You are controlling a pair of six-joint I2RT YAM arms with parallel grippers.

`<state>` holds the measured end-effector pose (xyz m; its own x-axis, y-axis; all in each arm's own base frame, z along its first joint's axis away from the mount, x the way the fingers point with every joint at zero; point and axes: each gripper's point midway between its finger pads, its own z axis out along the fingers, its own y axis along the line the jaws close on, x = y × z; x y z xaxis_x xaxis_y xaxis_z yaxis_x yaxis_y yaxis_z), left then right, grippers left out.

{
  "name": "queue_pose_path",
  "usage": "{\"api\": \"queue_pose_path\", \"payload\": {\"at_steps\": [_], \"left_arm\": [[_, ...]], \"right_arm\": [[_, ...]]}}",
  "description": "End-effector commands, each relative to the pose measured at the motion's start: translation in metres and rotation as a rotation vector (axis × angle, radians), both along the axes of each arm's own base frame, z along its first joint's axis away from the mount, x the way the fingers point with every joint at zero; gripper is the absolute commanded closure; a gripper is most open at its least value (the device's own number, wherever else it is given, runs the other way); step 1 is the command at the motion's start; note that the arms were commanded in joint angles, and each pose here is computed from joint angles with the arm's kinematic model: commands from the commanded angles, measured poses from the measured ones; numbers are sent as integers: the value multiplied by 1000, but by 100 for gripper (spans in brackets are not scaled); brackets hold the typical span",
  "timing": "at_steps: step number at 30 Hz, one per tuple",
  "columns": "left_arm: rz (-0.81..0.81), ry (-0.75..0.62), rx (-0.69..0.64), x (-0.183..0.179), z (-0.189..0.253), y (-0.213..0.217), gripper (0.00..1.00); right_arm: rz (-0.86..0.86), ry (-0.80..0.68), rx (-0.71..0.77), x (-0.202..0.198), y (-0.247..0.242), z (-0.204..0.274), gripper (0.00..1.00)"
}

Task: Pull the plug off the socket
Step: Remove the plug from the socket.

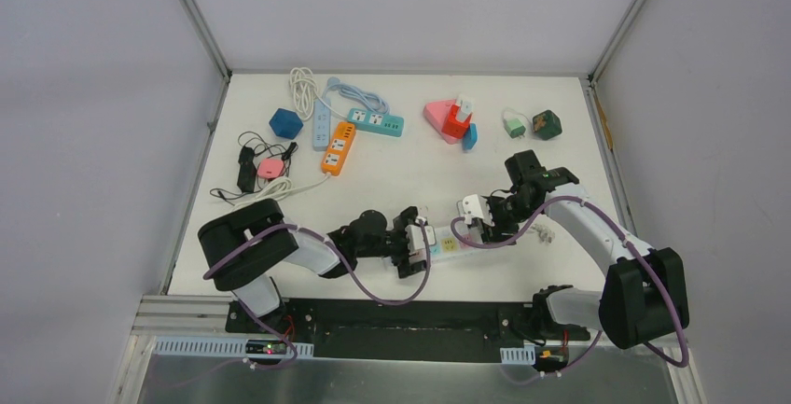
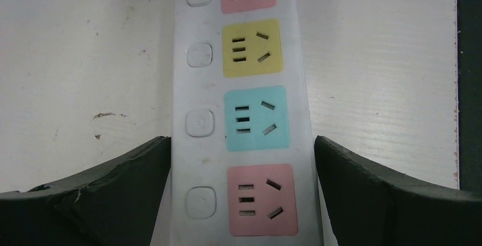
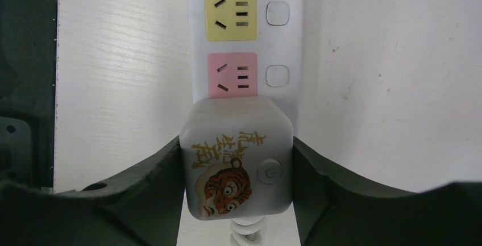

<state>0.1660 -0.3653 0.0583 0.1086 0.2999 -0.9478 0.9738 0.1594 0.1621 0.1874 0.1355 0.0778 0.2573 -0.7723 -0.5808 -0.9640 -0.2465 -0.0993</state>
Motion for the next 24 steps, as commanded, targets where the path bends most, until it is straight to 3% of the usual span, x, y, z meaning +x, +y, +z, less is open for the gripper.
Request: {"api": "queue_pose_path", "payload": {"at_steps": [1,4,6,11,14,19,21,24], "left_arm": [[-23,-13,-25,-1,5,-9,2],[-16,-1,-23,0,6,-10,10],[-2,21,-3,2,5,-11,24],[39,70,57,7,-4,-9,79],[58,54,48,10,-6,-7,100],[80,39,48,16,-7,-4,100],[75,44,48,16,-8,-3,100],[67,48,48,16,-9,-3,100]], "right_arm": [[19,-17,41,1,8,6,100],[19,-16,43,0,9,6,100],[16,-15,43,1,9,7,100],[-12,15,42,2,10,10,100],[-14,57,56,-2,14,11,100],[108,27,43,-24,18,-2,100],[47,-2,41,-16,20,-3,100],[-63,72,62,-2,23,8,100]]}}
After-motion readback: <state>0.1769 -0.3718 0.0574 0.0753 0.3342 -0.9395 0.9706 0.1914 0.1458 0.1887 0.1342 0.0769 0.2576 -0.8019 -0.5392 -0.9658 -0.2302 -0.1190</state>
